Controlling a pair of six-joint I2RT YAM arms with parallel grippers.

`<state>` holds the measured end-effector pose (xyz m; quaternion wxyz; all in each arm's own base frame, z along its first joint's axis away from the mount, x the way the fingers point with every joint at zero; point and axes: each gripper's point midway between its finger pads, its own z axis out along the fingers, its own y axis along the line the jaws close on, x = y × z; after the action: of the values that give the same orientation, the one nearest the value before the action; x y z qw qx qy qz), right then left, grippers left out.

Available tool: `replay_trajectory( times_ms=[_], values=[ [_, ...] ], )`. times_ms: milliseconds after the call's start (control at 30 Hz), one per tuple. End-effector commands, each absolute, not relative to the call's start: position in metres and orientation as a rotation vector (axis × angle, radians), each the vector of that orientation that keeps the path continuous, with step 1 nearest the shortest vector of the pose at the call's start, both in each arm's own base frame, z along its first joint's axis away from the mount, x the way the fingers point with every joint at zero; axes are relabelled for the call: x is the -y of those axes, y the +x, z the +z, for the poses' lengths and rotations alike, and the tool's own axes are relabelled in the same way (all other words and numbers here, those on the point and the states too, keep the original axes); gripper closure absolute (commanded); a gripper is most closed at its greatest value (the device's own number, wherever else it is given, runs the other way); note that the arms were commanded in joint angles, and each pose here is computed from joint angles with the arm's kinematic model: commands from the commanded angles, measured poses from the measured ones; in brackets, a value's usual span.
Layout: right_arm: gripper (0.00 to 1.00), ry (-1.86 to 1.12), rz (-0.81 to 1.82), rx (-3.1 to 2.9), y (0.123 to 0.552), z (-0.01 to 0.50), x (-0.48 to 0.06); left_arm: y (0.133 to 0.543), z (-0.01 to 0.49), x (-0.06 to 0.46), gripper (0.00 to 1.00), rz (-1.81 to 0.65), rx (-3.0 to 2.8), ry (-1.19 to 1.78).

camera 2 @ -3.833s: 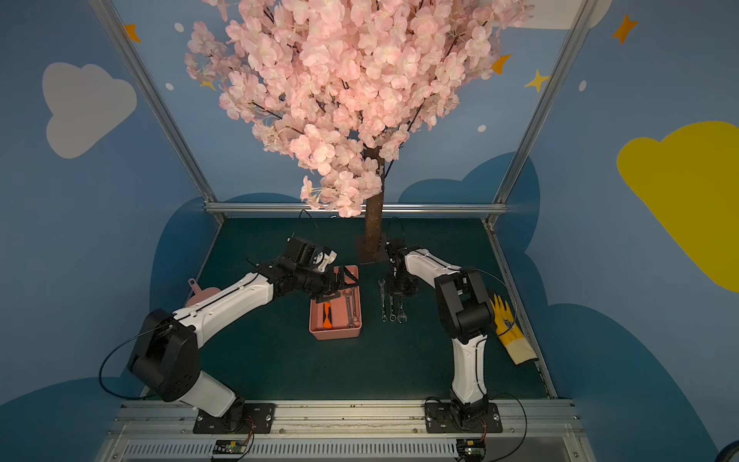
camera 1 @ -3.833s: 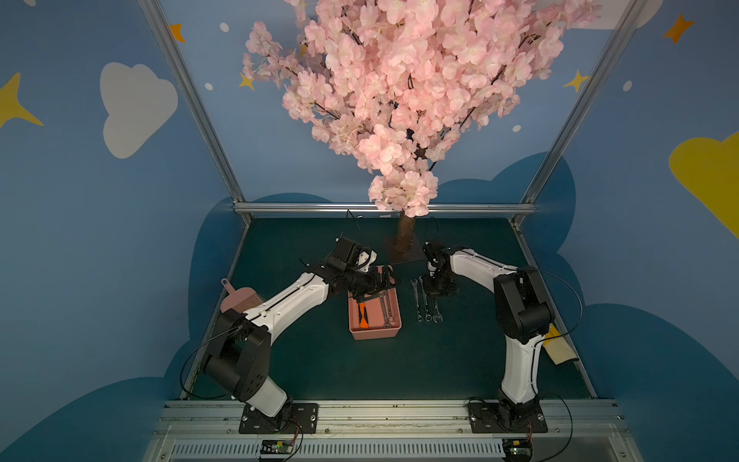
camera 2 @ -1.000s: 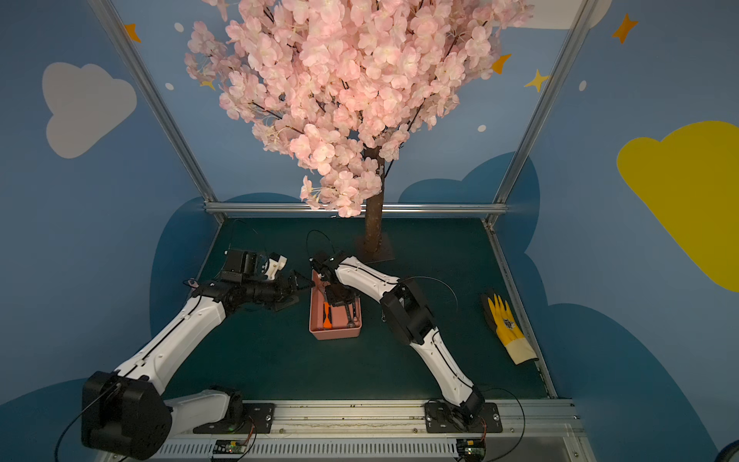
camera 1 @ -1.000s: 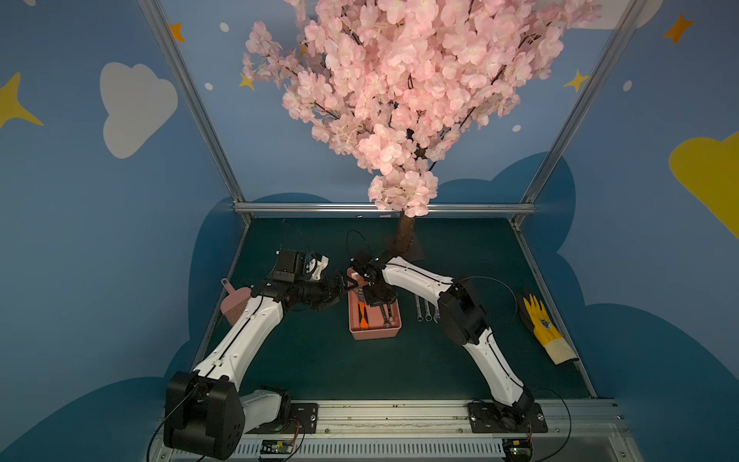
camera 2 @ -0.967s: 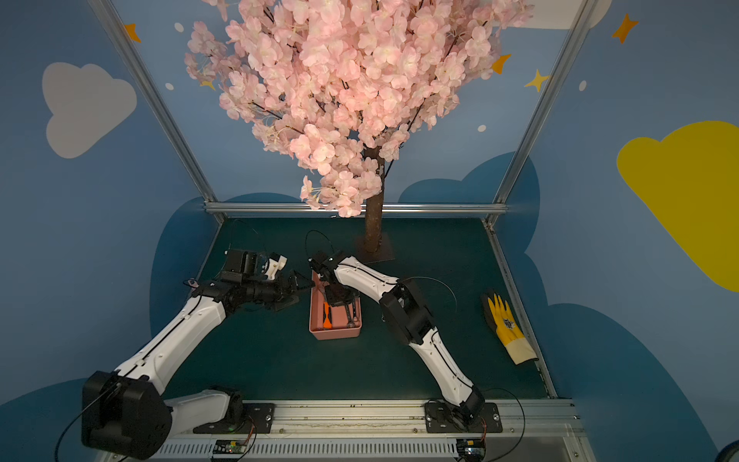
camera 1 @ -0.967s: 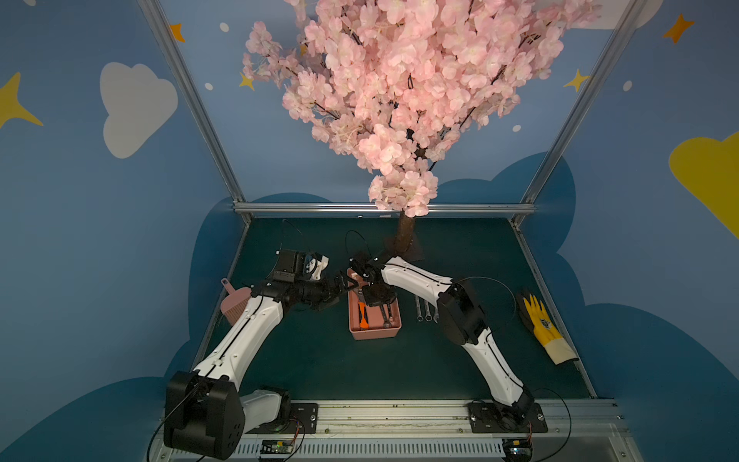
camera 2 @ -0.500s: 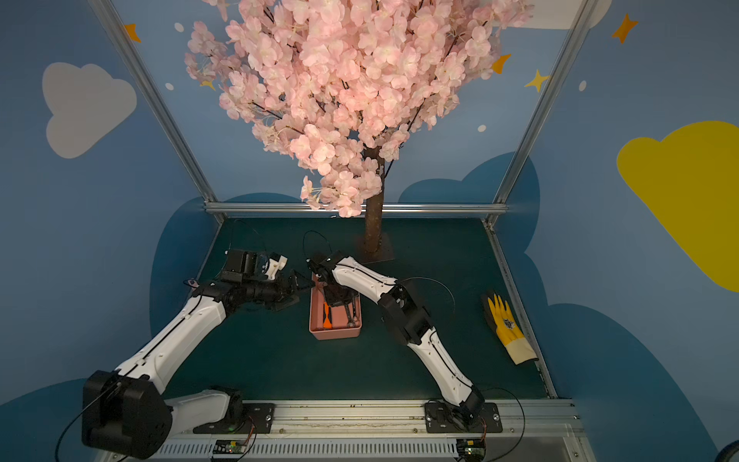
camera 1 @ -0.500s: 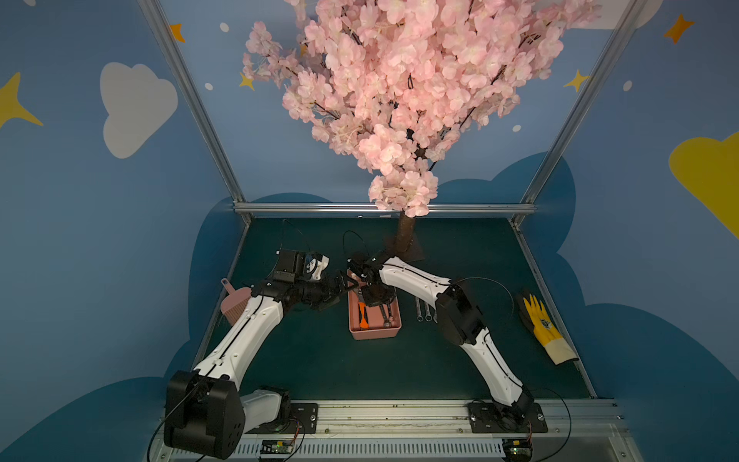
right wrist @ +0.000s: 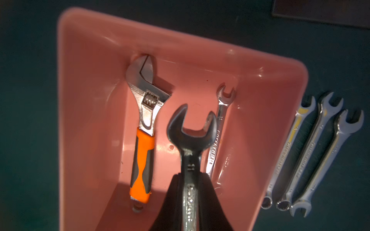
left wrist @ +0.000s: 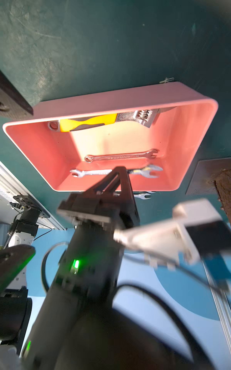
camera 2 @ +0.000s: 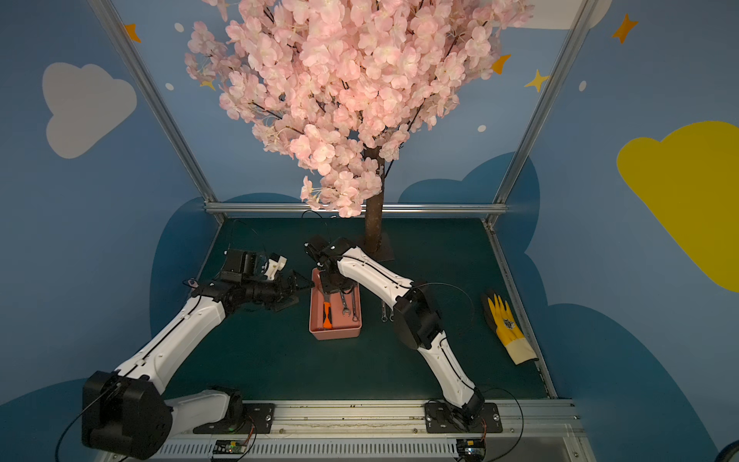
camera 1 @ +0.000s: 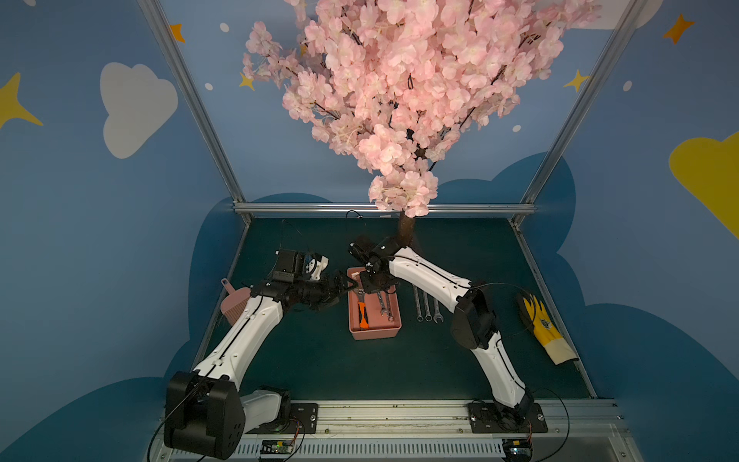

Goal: Take out the wrench from the storage box
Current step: Pick up the wrench from the storage box, then place the wrench at the center of the board.

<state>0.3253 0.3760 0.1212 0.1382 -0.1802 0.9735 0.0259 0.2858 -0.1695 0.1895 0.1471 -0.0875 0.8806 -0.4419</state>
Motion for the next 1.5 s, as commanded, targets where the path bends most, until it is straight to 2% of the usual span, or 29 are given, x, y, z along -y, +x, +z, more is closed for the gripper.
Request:
replay_trajectory(
  times_ms=[0,200,433,767,1167,1467],
  values=[
    [1.0,-0.532,0.054,-2.78,0.318,0.161,-0.36,0.285,0.208,0.177,0.0,-1.274,-2.505,-0.194],
    [1.0,-0.494,0.018,-2.795,0.315,0.176,-0.323,0.286,0.213,0.212,0.0,-1.303,-2.508,-0.114],
    [1.0,-0.388,0.037,-2.8,0.321,0.169,-0.26,0.292,0.215,0.257,0.0,-1.325,-2.526,0.004],
    [1.0,-0.248,-0.053,-2.831,0.341,0.131,-0.172,0.299,0.202,0.304,0.0,-1.352,-2.568,0.099],
    [1.0,-0.192,-0.071,-2.938,0.372,0.05,-0.139,0.3,0.195,0.318,0.0,-1.352,-2.601,0.114],
    [0.99,-0.18,-0.115,-2.997,0.378,0.02,-0.127,0.302,0.191,0.319,0.0,-1.345,-2.61,0.111]
  ],
)
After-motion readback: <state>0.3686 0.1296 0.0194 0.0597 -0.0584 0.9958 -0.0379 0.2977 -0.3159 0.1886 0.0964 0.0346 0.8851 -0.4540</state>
